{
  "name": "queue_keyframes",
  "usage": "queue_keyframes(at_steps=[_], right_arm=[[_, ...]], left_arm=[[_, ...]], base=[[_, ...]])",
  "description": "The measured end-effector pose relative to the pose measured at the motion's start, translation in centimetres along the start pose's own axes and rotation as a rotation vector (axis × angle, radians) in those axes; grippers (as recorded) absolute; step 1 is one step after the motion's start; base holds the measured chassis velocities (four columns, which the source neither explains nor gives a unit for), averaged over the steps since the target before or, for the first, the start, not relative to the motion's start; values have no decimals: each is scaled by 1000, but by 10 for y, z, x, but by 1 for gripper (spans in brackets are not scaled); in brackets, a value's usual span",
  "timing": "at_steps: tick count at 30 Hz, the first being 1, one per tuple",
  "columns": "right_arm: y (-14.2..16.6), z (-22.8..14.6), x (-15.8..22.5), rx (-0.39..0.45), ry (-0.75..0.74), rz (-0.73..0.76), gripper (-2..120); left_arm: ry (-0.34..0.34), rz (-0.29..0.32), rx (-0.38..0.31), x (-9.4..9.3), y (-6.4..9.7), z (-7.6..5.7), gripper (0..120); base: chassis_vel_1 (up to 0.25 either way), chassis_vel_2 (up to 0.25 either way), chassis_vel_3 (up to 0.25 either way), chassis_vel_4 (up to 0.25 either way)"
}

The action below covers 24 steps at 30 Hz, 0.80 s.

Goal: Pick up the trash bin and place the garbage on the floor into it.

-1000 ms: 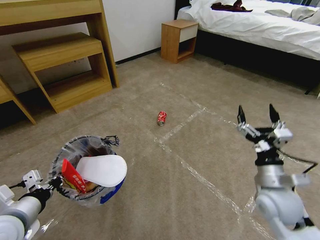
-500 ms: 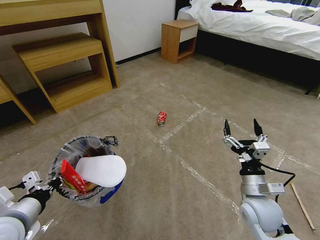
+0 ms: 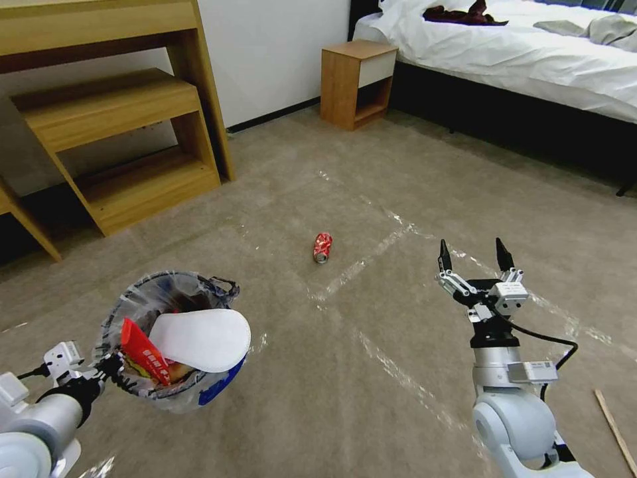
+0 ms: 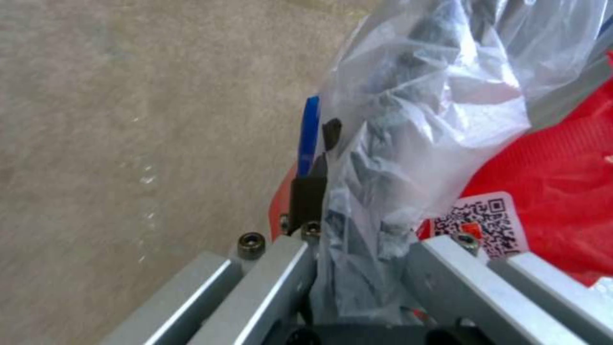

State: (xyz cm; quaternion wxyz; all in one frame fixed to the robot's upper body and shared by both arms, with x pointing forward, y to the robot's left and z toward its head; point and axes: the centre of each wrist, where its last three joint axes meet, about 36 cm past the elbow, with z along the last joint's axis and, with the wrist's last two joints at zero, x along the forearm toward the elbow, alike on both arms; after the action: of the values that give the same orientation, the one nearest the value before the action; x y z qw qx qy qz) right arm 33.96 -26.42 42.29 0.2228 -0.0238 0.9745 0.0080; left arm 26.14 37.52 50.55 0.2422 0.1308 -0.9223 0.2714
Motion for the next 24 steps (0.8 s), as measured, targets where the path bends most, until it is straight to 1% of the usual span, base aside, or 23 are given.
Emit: queue_keyframes(at_steps=[24], right_arm=[[-1, 9, -2, -4, 6, -31, 100]], left_arm=[[-1, -6, 4, -5, 2, 2, 0]], base=[[-175, 169, 173, -172]])
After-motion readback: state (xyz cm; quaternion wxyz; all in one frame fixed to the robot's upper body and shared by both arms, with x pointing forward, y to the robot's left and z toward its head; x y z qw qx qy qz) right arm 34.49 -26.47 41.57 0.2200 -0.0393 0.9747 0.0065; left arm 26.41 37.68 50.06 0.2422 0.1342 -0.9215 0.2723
